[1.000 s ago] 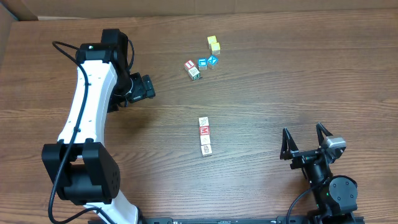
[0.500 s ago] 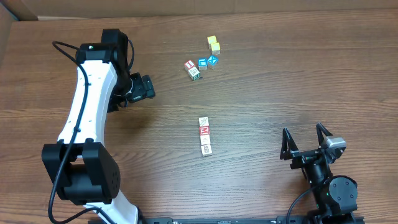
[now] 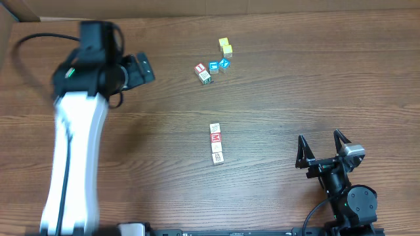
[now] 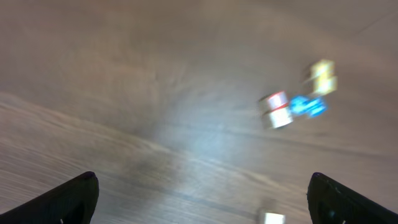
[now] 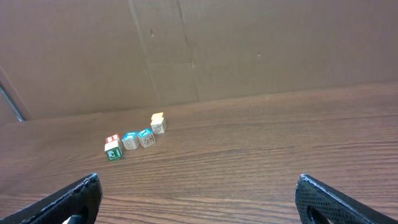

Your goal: Flip 4 blocks

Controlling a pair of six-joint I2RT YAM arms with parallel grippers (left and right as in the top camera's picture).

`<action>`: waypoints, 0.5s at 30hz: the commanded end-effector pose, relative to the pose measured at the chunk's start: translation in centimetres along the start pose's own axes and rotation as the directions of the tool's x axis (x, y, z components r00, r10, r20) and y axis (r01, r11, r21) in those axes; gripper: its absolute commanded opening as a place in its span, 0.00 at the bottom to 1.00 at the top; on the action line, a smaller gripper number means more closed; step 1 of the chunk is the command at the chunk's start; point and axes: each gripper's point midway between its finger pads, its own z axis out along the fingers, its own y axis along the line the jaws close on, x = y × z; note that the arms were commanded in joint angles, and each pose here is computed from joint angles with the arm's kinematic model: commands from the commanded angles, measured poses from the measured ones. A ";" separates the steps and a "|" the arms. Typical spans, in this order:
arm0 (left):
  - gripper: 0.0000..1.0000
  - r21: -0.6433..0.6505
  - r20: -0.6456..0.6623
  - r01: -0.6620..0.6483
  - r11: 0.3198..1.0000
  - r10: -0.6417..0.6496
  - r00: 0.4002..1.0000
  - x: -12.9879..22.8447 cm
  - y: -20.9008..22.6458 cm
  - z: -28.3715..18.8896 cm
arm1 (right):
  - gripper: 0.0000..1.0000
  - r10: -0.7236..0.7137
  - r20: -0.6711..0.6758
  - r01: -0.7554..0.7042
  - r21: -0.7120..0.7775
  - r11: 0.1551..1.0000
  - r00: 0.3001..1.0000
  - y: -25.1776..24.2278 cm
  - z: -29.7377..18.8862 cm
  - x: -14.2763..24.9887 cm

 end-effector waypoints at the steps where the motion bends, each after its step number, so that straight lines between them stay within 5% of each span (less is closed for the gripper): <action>1: 1.00 0.069 0.179 -0.014 0.998 0.001 0.984 -1.0 -0.3 -7.7 | 1.00 -0.004 0.004 0.004 -0.004 1.000 1.000 0.0 0.0 0.2; 6: 0.99 0.036 0.255 -0.038 0.999 0.028 0.967 1.9 1.9 -14.2 | 1.00 -0.004 0.004 0.004 -0.004 1.000 1.000 0.0 0.0 0.2; 15: 0.99 -0.027 0.199 -0.033 0.999 0.038 0.979 8.6 5.4 -18.3 | 1.00 -0.004 0.004 0.004 -0.004 1.000 1.000 0.0 0.0 0.2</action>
